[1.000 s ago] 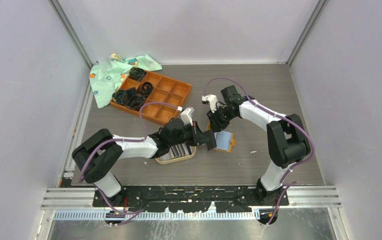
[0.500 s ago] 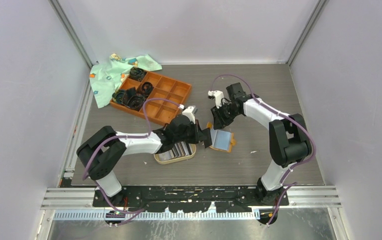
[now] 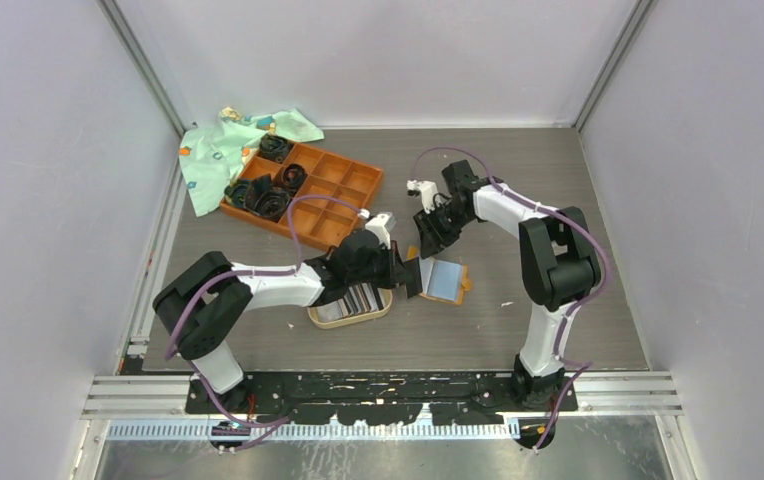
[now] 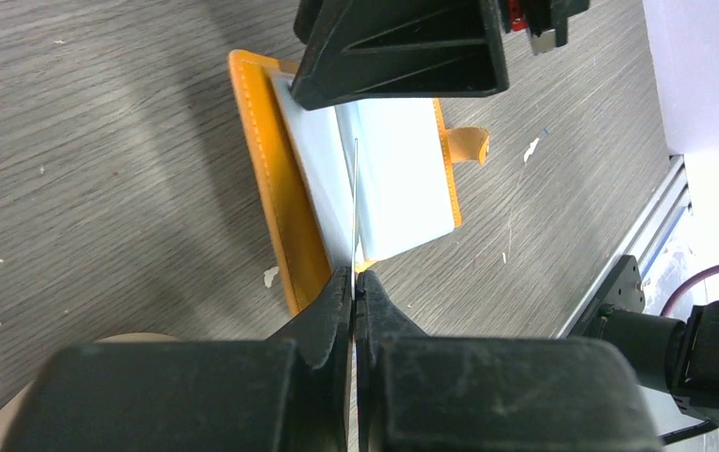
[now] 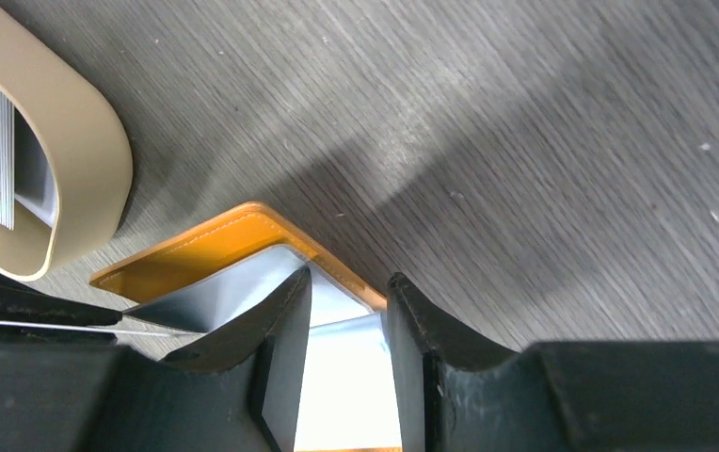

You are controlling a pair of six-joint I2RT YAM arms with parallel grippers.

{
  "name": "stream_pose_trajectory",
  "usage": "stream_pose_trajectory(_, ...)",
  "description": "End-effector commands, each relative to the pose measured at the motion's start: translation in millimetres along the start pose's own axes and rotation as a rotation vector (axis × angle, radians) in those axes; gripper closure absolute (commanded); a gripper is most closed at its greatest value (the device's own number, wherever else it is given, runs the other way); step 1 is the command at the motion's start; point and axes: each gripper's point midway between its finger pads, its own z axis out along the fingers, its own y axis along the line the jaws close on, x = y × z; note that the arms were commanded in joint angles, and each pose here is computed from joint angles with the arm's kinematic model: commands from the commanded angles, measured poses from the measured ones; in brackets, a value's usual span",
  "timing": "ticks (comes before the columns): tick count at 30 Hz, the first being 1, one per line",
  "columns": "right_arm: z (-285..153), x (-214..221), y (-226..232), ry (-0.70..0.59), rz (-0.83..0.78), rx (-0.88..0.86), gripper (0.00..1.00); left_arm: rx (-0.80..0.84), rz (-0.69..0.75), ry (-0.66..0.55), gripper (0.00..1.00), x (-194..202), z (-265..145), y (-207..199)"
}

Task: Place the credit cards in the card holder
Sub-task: Insert the credit card into the card holder.

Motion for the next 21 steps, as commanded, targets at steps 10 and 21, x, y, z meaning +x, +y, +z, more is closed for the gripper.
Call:
stream_pose_trajectory(10,-2,6,52,0.088,-0.174,-0.243,0.63,0.105,-0.024,-0.029,1.00,-8,-18,-23)
stream_pose_trajectory(21,-8,-9,51,0.018,-0.148,-0.141,0.59,0.096,-0.099,-0.050,1.00,2,-9,-13)
